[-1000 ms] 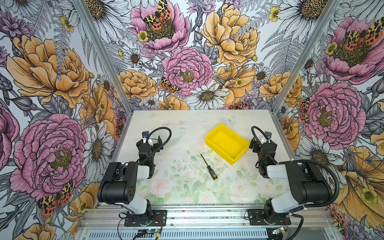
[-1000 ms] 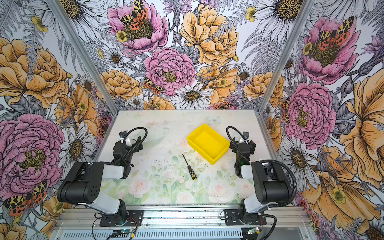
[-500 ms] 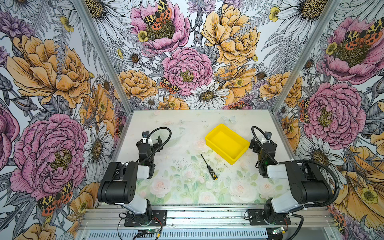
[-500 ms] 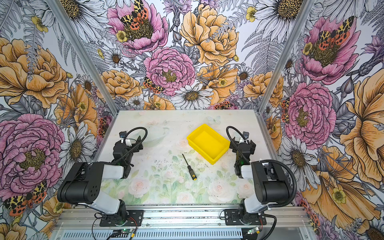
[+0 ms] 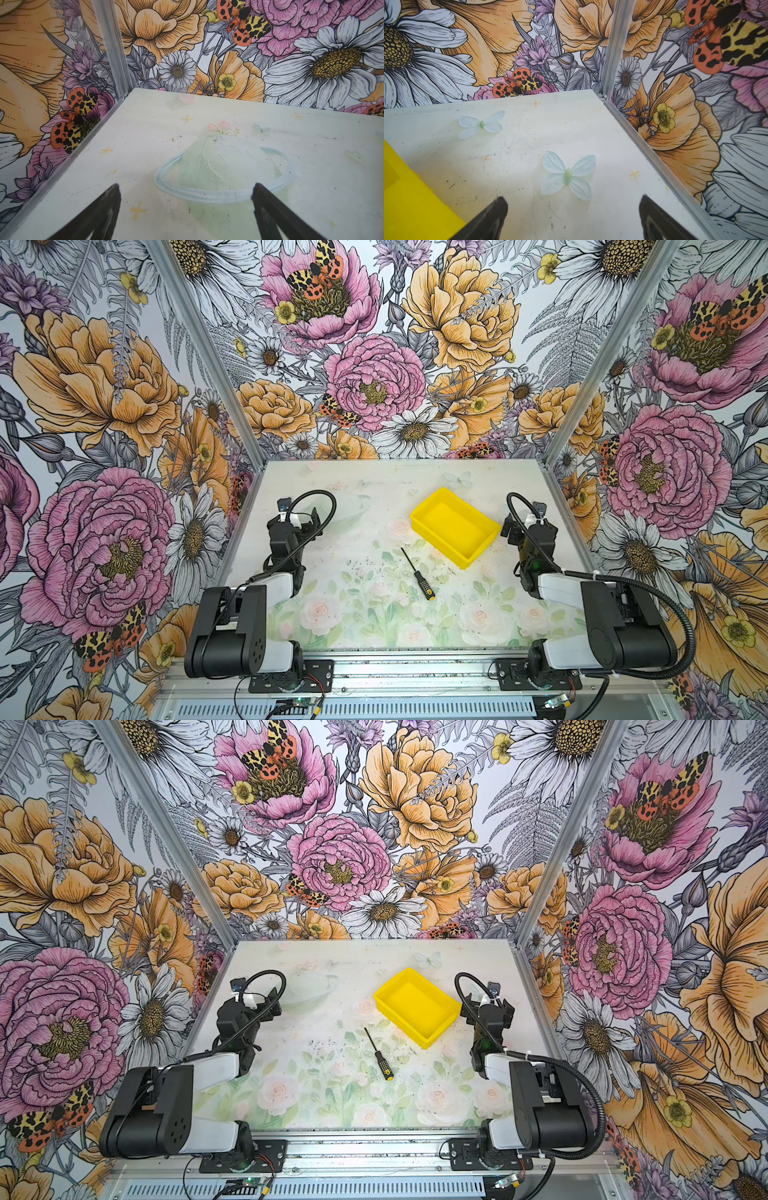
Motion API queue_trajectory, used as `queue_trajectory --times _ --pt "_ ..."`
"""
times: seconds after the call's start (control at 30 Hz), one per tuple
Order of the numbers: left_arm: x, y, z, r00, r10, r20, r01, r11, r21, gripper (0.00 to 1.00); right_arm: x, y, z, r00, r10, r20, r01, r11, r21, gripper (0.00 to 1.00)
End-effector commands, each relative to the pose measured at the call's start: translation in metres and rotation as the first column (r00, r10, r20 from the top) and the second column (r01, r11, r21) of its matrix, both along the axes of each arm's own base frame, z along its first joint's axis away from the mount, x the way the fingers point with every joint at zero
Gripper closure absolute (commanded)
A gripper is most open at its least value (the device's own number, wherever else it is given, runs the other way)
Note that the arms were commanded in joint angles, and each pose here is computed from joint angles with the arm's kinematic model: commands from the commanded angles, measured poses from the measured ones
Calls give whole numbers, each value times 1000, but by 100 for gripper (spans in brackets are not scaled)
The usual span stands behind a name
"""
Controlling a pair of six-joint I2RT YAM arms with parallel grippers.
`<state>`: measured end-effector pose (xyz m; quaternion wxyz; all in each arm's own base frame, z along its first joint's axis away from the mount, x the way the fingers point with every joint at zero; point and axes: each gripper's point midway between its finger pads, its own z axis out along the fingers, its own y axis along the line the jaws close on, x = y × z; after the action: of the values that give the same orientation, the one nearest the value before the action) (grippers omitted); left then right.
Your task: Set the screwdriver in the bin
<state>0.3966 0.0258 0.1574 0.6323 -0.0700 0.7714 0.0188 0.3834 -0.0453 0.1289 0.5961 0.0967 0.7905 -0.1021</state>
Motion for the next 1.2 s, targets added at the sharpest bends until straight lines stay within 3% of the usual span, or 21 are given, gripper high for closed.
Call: queue_trajectory --times 0.0,0.2,0.33,0.43,0.53,0.77,0.93,1.07,1.17 --pt "-4 -1 0 999 -14 -35 12 999 -35 1 2 5 14 1000 14 12 -14 1000 1 0" --pt "-5 -8 12 993 -41 -115 34 998 -61 1 -1 11 41 1000 13 -10 -13 1000 -8 1" --pt "-11 -13 15 979 -14 -203 -17 988 -155 1 -10 6 72 997 -68 -31 70 996 56 1" --pt "-15 -20 16 962 -19 -271 -47 971 -234 1 -22 4 88 983 -132 -129 139 989 52 0" --pt "-22 -25 11 938 -28 -344 -83 949 -305 1 -31 21 106 980 -102 -172 112 992 54 1" --pt "-41 -74 19 894 -220 -390 45 911 -410 1 -48 83 120 950 41 -310 -33 999 33 0" --pt "-57 -130 16 815 -429 -389 191 834 -518 1 -57 157 111 877 256 -407 -254 965 60 1" --pt "-78 -174 5 720 -565 -403 295 775 -559 1 -74 196 96 792 317 -521 -354 935 32 1" --pt "-88 -188 -2 689 -606 -397 328 749 -576 1 -85 220 81 728 381 -570 -408 909 86 1"
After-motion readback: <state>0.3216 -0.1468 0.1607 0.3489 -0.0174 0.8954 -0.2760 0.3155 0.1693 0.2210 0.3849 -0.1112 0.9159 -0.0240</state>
